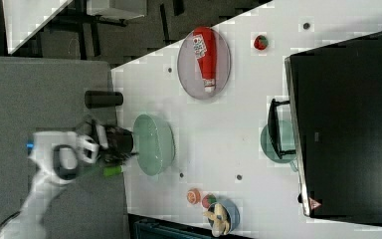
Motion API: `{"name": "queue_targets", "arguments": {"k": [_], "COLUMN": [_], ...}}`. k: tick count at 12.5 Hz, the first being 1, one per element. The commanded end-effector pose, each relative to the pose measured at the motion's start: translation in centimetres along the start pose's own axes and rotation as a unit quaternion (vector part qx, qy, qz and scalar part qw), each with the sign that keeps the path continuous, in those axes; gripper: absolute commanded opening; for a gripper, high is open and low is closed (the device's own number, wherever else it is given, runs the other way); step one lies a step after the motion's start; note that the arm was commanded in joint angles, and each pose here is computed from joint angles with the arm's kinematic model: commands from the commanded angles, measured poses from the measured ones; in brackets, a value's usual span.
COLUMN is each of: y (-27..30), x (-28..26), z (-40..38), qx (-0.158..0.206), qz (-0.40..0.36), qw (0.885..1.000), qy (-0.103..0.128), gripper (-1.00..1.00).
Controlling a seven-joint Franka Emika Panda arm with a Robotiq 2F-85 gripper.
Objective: Drag strainer right to left.
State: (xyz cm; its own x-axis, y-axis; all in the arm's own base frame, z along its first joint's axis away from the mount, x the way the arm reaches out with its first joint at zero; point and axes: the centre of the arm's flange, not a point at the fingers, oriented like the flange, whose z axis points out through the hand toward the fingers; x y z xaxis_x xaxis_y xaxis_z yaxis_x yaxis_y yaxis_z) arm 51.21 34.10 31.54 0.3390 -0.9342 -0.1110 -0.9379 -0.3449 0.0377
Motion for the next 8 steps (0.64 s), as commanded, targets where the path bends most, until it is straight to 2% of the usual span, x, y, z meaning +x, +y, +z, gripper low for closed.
{"name": "queue_targets", "arguments": {"k": [1,3,5,6,8], "y": [-0.5,2.1,5.7,7.6,11.0], "x": [14.2,21.9,28.6,31.5,35.3], "z": [-15.6,-21.0,-24.9,-26.3,-27.9], "qx": [0.104,0.105,0.080,0.070,0.055], "qz": [-0.042,-0.090,-0.155,-0.180,-0.210], "qw": [0.994,0.989,0.980,0.976,0.973], "qy": [0.017,0.057,0.092,0.098,0.081], "gripper": [1.00,1.00,1.00,1.00,1.00]}}
